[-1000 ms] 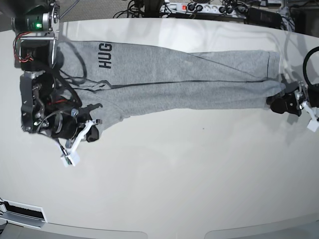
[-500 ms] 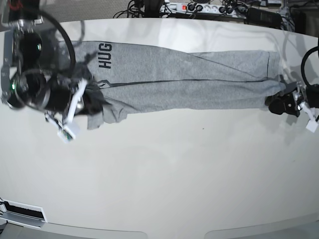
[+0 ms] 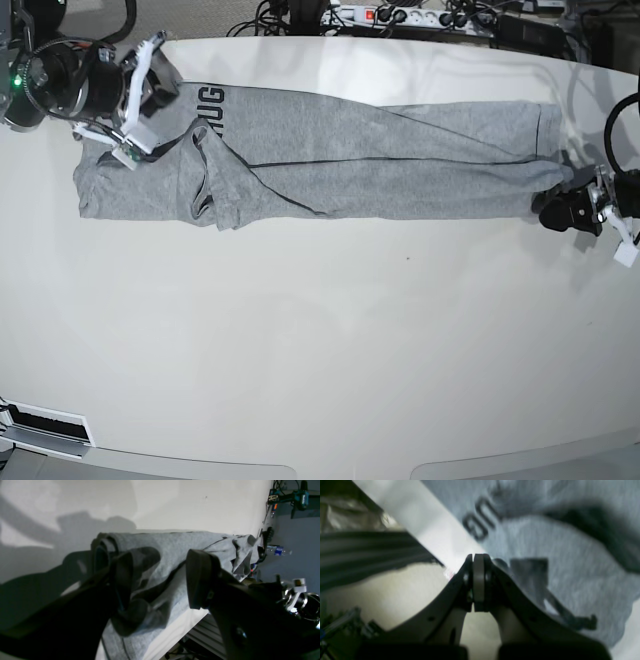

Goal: Layout the t-shirt on the table in an organized manner, then fold the t-shirt properly

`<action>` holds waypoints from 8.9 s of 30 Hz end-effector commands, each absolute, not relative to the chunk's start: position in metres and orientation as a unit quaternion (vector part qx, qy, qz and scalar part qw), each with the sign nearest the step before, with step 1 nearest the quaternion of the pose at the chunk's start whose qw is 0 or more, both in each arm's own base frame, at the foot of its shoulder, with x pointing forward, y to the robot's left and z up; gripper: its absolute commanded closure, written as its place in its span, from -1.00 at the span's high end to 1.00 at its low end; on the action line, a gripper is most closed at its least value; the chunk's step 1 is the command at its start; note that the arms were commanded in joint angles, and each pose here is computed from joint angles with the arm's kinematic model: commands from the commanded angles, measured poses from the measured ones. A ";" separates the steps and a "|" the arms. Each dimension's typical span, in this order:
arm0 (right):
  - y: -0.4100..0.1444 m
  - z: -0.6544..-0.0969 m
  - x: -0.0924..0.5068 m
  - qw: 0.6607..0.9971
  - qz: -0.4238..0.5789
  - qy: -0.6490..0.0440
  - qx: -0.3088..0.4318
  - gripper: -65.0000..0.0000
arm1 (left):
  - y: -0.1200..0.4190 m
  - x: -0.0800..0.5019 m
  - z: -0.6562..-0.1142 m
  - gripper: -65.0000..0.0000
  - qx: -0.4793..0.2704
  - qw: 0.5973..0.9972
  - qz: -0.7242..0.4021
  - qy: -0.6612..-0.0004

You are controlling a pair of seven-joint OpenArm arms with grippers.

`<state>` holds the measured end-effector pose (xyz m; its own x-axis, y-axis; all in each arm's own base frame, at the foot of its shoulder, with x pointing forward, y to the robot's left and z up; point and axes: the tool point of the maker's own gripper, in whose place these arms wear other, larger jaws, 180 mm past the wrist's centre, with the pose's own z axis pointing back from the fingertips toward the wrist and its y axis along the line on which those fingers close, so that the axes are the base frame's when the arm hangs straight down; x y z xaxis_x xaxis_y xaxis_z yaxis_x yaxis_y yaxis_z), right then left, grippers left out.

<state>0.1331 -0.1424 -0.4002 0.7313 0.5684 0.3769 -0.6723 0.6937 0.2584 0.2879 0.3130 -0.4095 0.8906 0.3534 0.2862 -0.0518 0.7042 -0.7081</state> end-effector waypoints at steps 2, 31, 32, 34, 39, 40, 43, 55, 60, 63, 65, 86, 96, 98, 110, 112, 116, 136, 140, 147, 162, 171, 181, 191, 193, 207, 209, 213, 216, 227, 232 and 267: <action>-0.152 -0.396 0.130 0.908 0.354 -0.129 0.183 -1.00 | 0.324 0.300 -0.392 0.07 -0.364 0.896 0.107 -0.231; -0.089 -0.382 0.224 0.885 0.259 -0.316 0.221 0.17 | 0.326 0.303 -0.391 0.07 -0.363 0.893 0.111 -0.242; -0.088 -0.384 0.224 0.887 0.254 -0.315 0.224 0.17 | 0.326 0.304 -0.391 0.07 -0.363 0.893 0.111 -0.242; -0.089 -0.387 0.226 0.889 0.240 -0.319 0.226 0.17 | 0.326 0.304 -0.391 0.07 -0.363 0.893 0.112 -0.243; -0.109 -0.399 0.237 0.903 0.216 -0.330 0.170 0.05 | 0.326 0.304 -0.391 0.07 -0.362 0.893 0.112 -0.243; -0.110 -0.403 0.236 0.905 0.215 -0.326 0.169 0.05 | 0.326 0.304 -0.391 0.07 -0.362 0.893 0.112 -0.243; -0.111 -0.410 0.233 0.908 0.213 -0.316 0.172 0.05 | 0.326 0.304 -0.391 0.07 -0.363 0.893 0.112 -0.243; -0.111 -0.410 0.239 0.906 0.227 -0.318 0.162 -1.00 | 0.326 0.304 -0.391 0.07 -0.363 0.893 0.112 -0.243; -0.101 -0.396 0.243 0.890 0.274 -0.316 0.180 -1.00 | 0.326 0.304 -0.391 0.07 -0.362 0.893 0.112 -0.243; -0.093 -0.381 0.232 0.888 0.287 -0.293 0.207 -1.00 | 0.326 0.303 -0.391 0.07 -0.362 0.893 0.112 -0.242; -0.092 -0.376 0.221 0.890 0.305 -0.264 0.210 -1.00 | 0.326 0.304 -0.391 0.07 -0.362 0.893 0.112 -0.243; -0.090 -0.350 0.126 0.870 0.374 -0.188 0.261 -1.00 | 0.326 0.304 -0.391 0.07 -0.362 0.893 0.112 -0.243; -0.149 -0.379 0.153 0.906 0.369 -0.189 0.087 -0.16 | 0.345 0.303 -0.376 0.07 -0.355 0.893 0.116 -0.252; -0.161 -0.379 0.155 0.914 0.356 -0.181 0.068 0.02 | 0.359 0.304 -0.365 0.07 -0.347 0.891 0.122 -0.266; -0.140 -0.337 0.201 0.878 0.328 -0.335 0.094 -0.72 | 0.426 0.315 -0.300 0.07 -0.317 0.855 0.165 -0.376; -0.132 -0.334 0.204 0.871 0.325 -0.354 0.105 -1.00 | 0.427 0.310 -0.307 0.08 -0.308 0.864 0.163 -0.363; -0.116 -0.346 0.199 0.867 0.320 -0.354 0.143 -1.00 | 0.430 0.305 -0.318 0.08 -0.288 0.874 0.166 -0.354; -0.144 -0.475 0.218 0.933 0.210 -0.223 0.190 -1.00 | 0.357 0.266 -0.397 0.16 -0.342 0.901 0.145 -0.225; -0.143 -0.474 0.219 0.932 0.207 -0.226 0.195 -1.00 | 0.349 0.260 -0.392 0.16 -0.366 0.897 0.138 -0.206; -0.147 -0.474 0.223 0.933 0.216 -0.223 0.182 -1.00 | 0.357 0.249 -0.395 0.16 -0.356 0.902 0.143 -0.197; -0.147 -0.475 0.221 0.934 0.216 -0.218 0.182 -1.00 | 0.312 0.237 -0.452 0.16 -0.353 0.902 0.162 -0.187; -0.147 -0.474 0.221 0.934 0.216 -0.219 0.183 -1.00 | 0.289 0.227 -0.468 0.16 -0.361 0.907 0.149 -0.155; -0.148 -0.473 0.226 0.935 0.219 -0.216 0.179 -1.00 | 0.324 0.248 -0.426 0.16 -0.312 0.927 0.076 -0.192; -0.148 -0.473 0.226 0.934 0.219 -0.216 0.179 -1.00 | 0.346 0.244 -0.428 0.15 -0.259 0.939 0.065 -0.216; -0.148 -0.473 0.226 0.934 0.219 -0.216 0.179 -1.00 | 0.345 0.235 -0.442 0.15 -0.243 0.943 0.065 -0.216; -0.148 -0.472 0.226 0.934 0.219 -0.217 0.180 -1.00 | 0.276 0.202 -0.460 0.06 -0.350 0.921 0.075 -0.152; -0.148 -0.472 0.226 0.934 0.218 -0.217 0.180 -1.00 | 0.274 0.207 -0.455 -0.24 -0.348 0.922 0.062 -0.157; -0.148 -0.472 0.226 0.934 0.220 -0.216 0.179 -1.00 | 0.283 0.220 -0.442 -1.00 -0.332 0.924 0.042 -0.184; -0.143 -0.459 0.235 0.927 0.222 -0.238 0.187 -1.00 | 0.297 0.229 -0.432 -1.00 -0.317 0.926 0.039 -0.204; -0.142 -0.416 0.254 0.908 0.264 -0.280 0.166 -1.00 | 0.337 0.233 -0.412 -1.00 -0.272 0.938 0.029 -0.214; -0.151 -0.419 0.250 0.913 0.269 -0.266 0.154 -1.00 | 0.372 0.240 -0.390 -1.00 -0.230 0.945 0.021 -0.230; -0.147 -0.415 0.251 0.909 0.264 -0.276 0.167 -1.00 | 0.156 0.267 -0.332 -1.00 -0.453 0.832 -0.172 -0.271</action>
<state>0.2411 -0.1474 -0.4271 0.7355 0.3947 0.5507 -0.5619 0.8095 0.1703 0.2564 0.1515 -0.3474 0.8234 -0.0552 0.5647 0.5023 0.5340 -0.6802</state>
